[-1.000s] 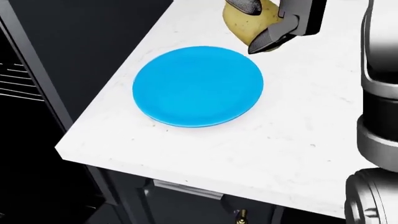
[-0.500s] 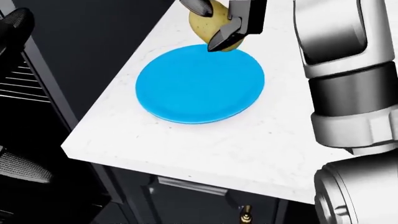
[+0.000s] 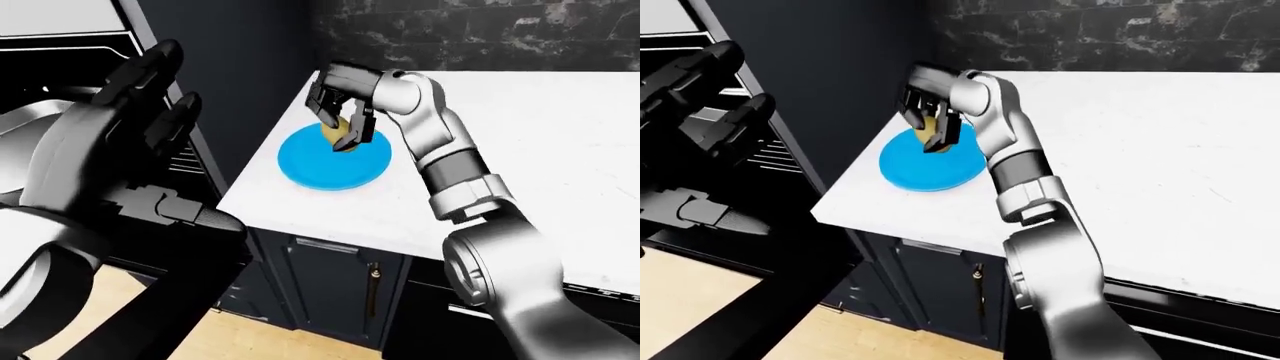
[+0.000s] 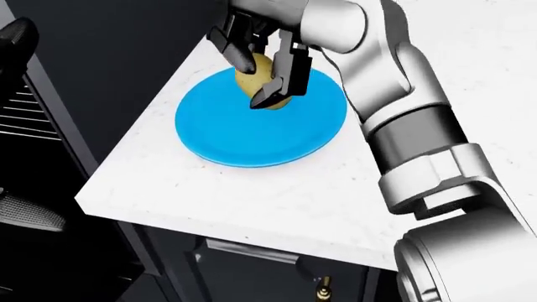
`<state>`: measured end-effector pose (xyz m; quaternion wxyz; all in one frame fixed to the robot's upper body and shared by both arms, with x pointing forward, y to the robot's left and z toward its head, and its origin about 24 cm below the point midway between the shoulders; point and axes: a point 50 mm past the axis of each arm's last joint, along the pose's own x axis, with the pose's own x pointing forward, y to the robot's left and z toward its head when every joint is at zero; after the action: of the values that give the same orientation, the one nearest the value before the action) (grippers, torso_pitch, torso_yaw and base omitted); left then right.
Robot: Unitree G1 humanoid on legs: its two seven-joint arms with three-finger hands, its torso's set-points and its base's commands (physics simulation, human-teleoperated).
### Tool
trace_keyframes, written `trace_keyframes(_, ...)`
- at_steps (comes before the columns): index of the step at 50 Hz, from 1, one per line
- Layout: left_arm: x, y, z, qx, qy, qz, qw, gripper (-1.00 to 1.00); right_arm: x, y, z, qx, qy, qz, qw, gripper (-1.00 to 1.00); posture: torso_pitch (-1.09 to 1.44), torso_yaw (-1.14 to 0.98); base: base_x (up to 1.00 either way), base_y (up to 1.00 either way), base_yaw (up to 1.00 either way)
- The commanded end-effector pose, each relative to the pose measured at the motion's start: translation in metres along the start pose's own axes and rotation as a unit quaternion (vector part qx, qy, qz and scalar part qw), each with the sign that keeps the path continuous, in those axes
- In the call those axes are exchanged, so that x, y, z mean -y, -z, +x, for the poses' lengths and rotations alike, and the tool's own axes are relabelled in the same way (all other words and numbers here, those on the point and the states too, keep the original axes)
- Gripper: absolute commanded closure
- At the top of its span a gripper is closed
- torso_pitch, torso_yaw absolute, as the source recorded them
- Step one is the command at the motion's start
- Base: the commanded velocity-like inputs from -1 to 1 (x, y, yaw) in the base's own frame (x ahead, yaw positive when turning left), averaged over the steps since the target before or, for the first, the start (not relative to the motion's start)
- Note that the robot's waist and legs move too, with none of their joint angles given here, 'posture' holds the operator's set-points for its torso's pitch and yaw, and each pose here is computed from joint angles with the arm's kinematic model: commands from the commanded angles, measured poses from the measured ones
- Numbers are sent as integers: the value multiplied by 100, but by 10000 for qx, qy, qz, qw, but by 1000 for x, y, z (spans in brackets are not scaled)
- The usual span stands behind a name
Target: Pick the potato from the top rack in the oven and place it on the plate on the counter.
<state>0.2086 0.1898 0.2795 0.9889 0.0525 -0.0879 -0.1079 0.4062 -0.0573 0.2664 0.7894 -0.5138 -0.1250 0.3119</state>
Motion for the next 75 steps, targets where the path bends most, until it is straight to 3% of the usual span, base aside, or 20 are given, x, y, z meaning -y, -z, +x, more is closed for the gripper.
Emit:
trace_keyframes(1,-4,-9,-2,290,-143,32,9995,-100,18,-15,-2,298,502,-232,9980,99,-11,0,0,0,0)
trace_keyframes(8,-4,-5,0,253,-145,23,9996,-100,1,-9,9,252,483,-126,9984,100,-11,0,0,0,0)
trace_keyframes(25,-8,-4,-2,272,-162,8,9995,-100,-7,9,12,-125,659,12,9977,94,-11,0,0,0,0)
trace_keyframes(26,-8,-3,-1,269,-167,13,9995,-100,-8,10,12,-130,659,27,9977,56,-11,0,0,0,0)
trace_keyframes(31,-8,-5,-1,285,-170,13,9994,-100,-6,10,11,-130,612,53,9980,-16,-11,0,0,0,0)
trace_keyframes(38,-8,-7,-1,306,-171,24,9994,-100,1,6,9,-90,612,2,9981,-55,-11,0,0,0,0)
trace_keyframes(44,-8,-11,-1,335,-169,24,9993,-100,27,0,-1,-135,643,-190,9977,-73,-11,0,0,0,0)
trace_keyframes(50,-6,-18,-2,374,-148,34,9992,-100,69,-9,-25,-120,772,-475,9958,-65,-11,0,0,0,0)
trace_keyframes(58,-5,-24,-2,411,-143,63,9990,-100,94,-1,-71,-166,893,-674,9936,-60,-11,0,0,0,0)
trace_keyframes(66,-7,-33,-2,469,-175,74,9987,-100,99,-4,-127,-153,992,-860,9912,-59,-11,0,0,0,0)
trace_keyframes(75,-10,-42,-6,562,-226,56,9981,-100,84,-8,-202,-212,1058,-994,9892,-67,-11,0,0,0,0)
